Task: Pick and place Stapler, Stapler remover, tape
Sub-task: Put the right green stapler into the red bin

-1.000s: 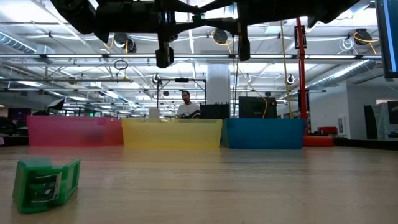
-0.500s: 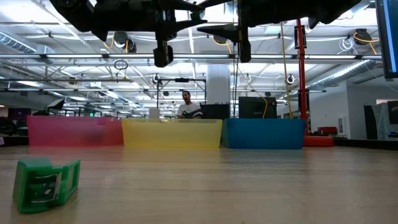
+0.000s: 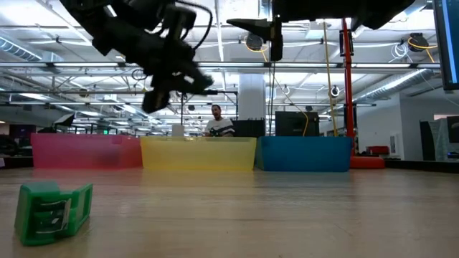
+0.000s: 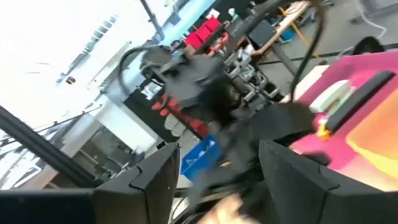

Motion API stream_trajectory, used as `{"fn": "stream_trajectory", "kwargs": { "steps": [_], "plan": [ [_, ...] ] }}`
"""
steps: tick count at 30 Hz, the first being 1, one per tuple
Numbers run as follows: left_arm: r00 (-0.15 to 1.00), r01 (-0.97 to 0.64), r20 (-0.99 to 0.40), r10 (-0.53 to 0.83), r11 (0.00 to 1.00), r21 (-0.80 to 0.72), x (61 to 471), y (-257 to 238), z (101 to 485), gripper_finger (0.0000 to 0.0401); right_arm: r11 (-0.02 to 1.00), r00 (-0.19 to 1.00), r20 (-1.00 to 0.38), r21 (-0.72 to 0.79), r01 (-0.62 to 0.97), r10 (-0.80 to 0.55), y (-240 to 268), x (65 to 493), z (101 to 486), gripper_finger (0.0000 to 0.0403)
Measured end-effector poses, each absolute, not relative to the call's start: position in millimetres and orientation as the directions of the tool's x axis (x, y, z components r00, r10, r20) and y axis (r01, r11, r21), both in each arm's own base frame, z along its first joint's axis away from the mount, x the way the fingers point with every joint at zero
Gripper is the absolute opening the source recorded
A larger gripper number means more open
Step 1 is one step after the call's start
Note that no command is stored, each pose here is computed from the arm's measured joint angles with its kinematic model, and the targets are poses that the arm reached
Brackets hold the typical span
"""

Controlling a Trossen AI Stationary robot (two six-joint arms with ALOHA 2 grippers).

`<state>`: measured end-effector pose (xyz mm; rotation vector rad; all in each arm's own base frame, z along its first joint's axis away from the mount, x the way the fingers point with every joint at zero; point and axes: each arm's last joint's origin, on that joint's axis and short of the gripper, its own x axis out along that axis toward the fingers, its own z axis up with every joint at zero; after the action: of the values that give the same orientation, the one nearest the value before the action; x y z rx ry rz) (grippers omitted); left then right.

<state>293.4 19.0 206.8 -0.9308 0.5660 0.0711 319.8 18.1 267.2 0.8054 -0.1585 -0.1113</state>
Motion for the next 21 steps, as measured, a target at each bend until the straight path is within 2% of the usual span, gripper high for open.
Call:
{"fn": "stream_trajectory", "kwargs": {
  "steps": [4, 7, 12, 16, 21],
  "plan": [
    [0.746, -0.511, -0.665, -0.033, 0.612, -0.603, 269, 40, 203, 0.0057, 0.686, 0.984, 0.101, 0.727, 0.025, -0.143, 22, 319, 268, 0.0214],
    [0.645, -0.663, -0.752, 0.133, 0.586, -0.465, 245, 56, 209, 0.0057, 0.686, 0.986, 0.102, 0.727, 0.017, -0.133, 25, 319, 268, 0.0213],
    [0.353, -0.868, -0.881, 0.314, 0.462, -0.184, 196, 71, 213, 0.0057, 0.686, 0.987, 0.099, 0.727, 0.012, -0.123, 28, 319, 267, 0.0216],
    [0.122, -0.930, -0.922, 0.367, 0.366, 0.023, 165, 77, 214, 0.0057, 0.687, 0.988, 0.094, 0.727, 0.017, -0.124, 28, 319, 267, 0.0216],
    [-0.047, -0.946, -0.942, 0.332, 0.289, 0.149, 144, 88, 212, 0.0057, 0.686, 0.989, 0.076, 0.727, 0.031, -0.124, 28, 319, 265, 0.0213]
  ]
}}
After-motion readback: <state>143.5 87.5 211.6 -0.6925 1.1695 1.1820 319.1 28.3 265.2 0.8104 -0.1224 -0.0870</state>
